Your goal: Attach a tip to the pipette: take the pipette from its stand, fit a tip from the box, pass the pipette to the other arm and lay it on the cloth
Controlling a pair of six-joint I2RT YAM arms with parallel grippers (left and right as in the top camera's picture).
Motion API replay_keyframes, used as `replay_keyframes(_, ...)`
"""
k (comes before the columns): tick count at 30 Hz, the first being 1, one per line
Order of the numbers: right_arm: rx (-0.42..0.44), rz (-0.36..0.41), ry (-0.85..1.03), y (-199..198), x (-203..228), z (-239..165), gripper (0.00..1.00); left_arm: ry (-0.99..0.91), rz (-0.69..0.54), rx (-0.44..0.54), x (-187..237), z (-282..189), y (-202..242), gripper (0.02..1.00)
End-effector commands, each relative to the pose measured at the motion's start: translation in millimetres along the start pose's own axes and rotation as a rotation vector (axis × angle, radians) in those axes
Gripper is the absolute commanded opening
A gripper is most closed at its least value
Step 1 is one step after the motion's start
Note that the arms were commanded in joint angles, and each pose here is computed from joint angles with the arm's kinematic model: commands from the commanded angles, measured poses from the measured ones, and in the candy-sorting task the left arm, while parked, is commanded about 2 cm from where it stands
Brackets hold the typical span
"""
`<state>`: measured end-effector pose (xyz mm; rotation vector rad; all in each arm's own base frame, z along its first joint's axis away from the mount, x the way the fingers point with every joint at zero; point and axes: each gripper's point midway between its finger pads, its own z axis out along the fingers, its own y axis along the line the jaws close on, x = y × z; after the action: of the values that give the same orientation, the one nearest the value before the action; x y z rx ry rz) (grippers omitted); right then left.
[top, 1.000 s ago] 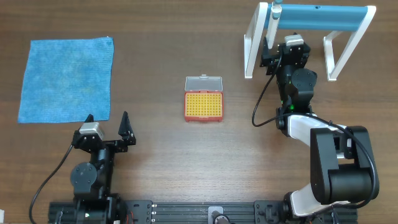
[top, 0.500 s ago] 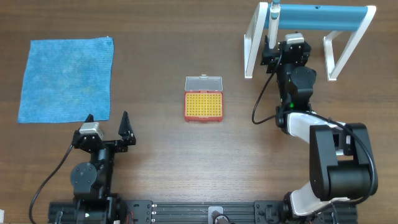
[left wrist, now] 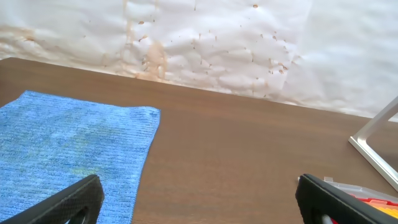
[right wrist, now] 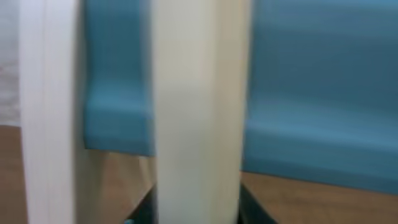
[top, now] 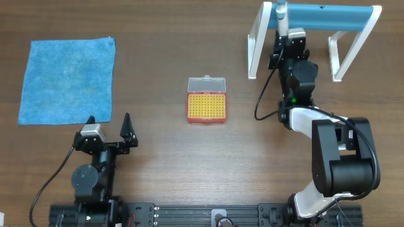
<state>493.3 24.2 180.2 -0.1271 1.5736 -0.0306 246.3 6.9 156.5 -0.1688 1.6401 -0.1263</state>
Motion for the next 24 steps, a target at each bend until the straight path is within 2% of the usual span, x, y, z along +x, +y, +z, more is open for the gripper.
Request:
replay_keyframes(1, -0.001, 0.004, -0.019, 3.0, -7.1, 4.6, 0.084, 0.003, 0.008, 0.000, 0.9, -0.3, 0.3, 0.998)
replay_keyframes(18, -0.022, 0.004, -0.132, 14.5, -50.6, -3.9, 0.080, 0.003, 0.008, 0.000, 0.9, -0.3, 0.3, 0.998)
replay_keyframes(22, -0.064, 0.008, -0.175, 34.5, -69.3, -18.7, 0.080, 0.003, 0.008, 0.000, 0.9, -0.3, 0.3, 0.998)
replay_keyframes(24, -0.114, 0.010, -0.214, 51.7, -80.4, -33.3, 0.082, 0.003, 0.008, 0.000, 0.9, -0.3, 0.3, 0.998)
